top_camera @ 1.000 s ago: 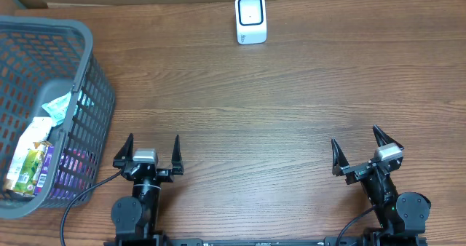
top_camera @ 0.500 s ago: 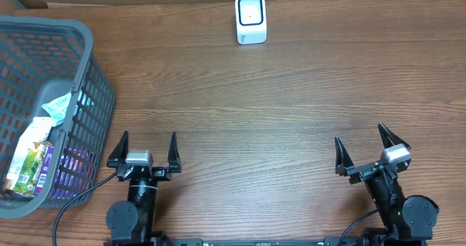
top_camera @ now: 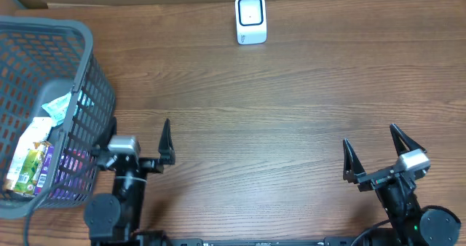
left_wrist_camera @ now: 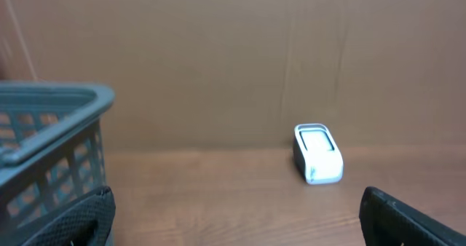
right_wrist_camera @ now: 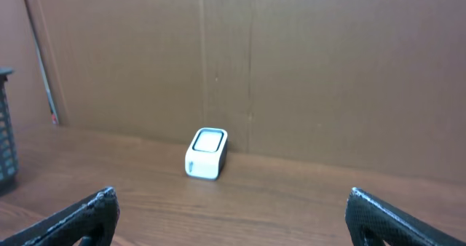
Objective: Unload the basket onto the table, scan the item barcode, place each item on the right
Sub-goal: 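Reach the left gripper into the grey basket and grasp the mint-green packet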
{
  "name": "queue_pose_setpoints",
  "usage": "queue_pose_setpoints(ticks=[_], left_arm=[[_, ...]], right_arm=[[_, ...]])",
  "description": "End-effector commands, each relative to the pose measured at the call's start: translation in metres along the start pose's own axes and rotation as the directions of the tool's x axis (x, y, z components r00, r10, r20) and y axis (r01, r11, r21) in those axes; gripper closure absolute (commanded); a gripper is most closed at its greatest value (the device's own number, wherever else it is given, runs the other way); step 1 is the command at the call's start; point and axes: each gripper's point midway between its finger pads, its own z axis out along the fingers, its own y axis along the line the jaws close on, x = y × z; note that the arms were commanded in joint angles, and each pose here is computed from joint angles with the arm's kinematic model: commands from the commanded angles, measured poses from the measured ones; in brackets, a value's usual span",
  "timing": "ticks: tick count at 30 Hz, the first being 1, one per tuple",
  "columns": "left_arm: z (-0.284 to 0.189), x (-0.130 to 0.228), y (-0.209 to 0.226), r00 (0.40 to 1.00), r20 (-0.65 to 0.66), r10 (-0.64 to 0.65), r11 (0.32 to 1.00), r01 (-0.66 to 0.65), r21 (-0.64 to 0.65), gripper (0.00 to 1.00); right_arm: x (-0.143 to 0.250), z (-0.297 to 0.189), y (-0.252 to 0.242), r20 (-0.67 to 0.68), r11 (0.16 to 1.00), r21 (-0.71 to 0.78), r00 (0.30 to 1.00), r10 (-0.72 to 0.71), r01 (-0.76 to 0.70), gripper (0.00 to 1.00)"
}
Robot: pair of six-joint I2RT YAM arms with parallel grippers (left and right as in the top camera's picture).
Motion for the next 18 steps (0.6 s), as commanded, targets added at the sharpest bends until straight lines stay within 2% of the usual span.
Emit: queue_pose_setpoints(ticks=[1, 8, 14, 18], left_arm=[[0.01, -0.035, -0.008, 0.999, -0.046, -0.011, 0.999, 0.014, 0.046, 0.0], [0.034, -0.05, -0.007, 0.99, -0.142, -0.023, 0.998, 0.03, 0.049, 0.01], [0.035, -0.044, -0.007, 0.986, -0.166, -0.025, 0.998, 0.033, 0.047, 0.0], [0.03, -0.023, -0.007, 0.967, -0.252, -0.035, 0.998, 0.047, 0.041, 0.0]], right_arm=[[-0.028, -0.004, 0.004, 0.021, 1.0, -0.01, 1.0, -0.001, 0.001, 0.0], [-0.043, 0.003, 0.001, 0.011, 1.0, -0.005, 1.0, 0.0, 0.0, 0.0], [-0.047, 0.003, -0.005, 0.027, 0.999, 0.035, 1.0, -0.011, 0.01, 0.0], [-0.039, 0.003, -0.008, -0.007, 0.999, 0.048, 1.0, 0.001, -0.001, 0.0]])
